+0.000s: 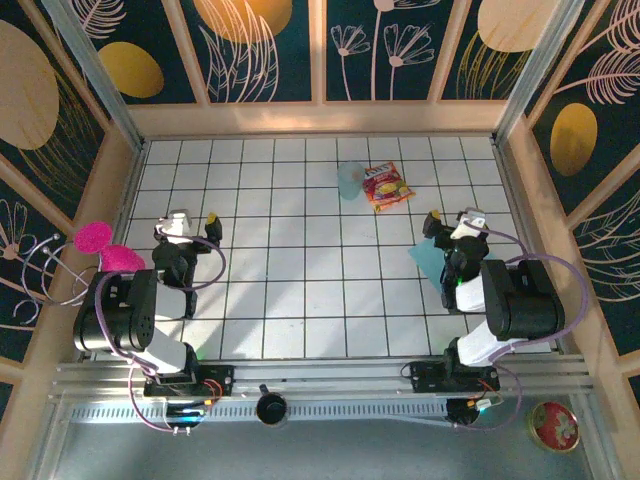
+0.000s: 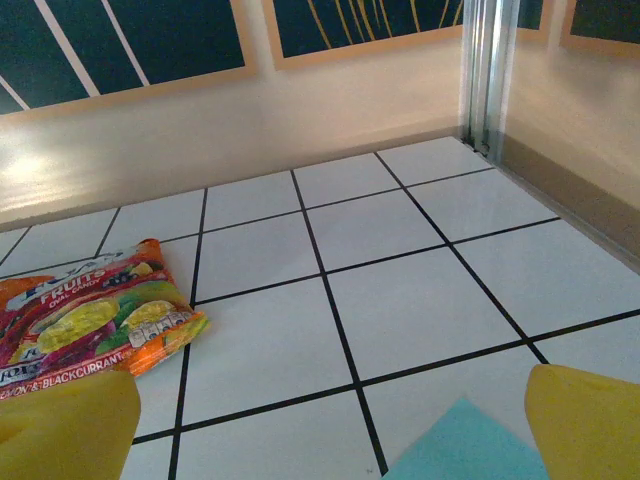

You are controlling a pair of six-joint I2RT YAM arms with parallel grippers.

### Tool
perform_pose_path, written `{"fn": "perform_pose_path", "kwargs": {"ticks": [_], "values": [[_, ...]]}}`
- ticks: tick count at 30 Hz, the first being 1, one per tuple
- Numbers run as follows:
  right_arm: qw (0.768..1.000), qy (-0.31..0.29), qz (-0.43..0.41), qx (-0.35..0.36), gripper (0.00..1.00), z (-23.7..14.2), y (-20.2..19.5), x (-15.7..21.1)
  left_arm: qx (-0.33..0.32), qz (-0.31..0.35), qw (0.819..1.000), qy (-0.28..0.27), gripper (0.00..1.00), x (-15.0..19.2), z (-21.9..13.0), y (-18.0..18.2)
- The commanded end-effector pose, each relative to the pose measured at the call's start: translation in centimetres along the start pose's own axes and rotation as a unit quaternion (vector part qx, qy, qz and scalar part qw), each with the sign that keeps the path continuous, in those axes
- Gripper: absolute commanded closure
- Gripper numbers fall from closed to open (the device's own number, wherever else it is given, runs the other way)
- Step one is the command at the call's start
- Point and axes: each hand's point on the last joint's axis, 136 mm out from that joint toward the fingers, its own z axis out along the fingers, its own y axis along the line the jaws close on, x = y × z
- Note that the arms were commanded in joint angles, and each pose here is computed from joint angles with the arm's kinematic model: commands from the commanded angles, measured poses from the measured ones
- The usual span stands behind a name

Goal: Fold a paper plane with a square sheet of paper (pick it up from the middle)

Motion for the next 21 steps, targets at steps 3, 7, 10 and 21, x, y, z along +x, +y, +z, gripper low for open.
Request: {"fn": "perform_pose_path", "kwargs": {"ticks": [3, 7, 10, 21], "values": [[1.0, -0.018, -0.007, 0.002, 0.01, -0.13, -0.15, -0.69, 0.013, 0.002, 1.0, -0.01, 0.01, -0.63, 0.3, -0.37], [1.0, -0.018, -0.007, 0.002, 0.01, -0.12, -0.15, -0.72, 0.029, 0.007, 0.999, -0.012, 0.01, -0.69, 0.16, -0.91], [1.0, -0.018, -0.006, 0.002, 0.01, -0.14, -0.16, -0.74, 0.019, 0.003, 1.0, -0.011, 0.01, -0.65, 0.25, -0.58], [1.0, -0.018, -0.006, 0.003, 0.01, -0.13, -0.17, -0.74, 0.017, 0.004, 1.0, -0.008, 0.01, -0.56, 0.33, -0.54]]}}
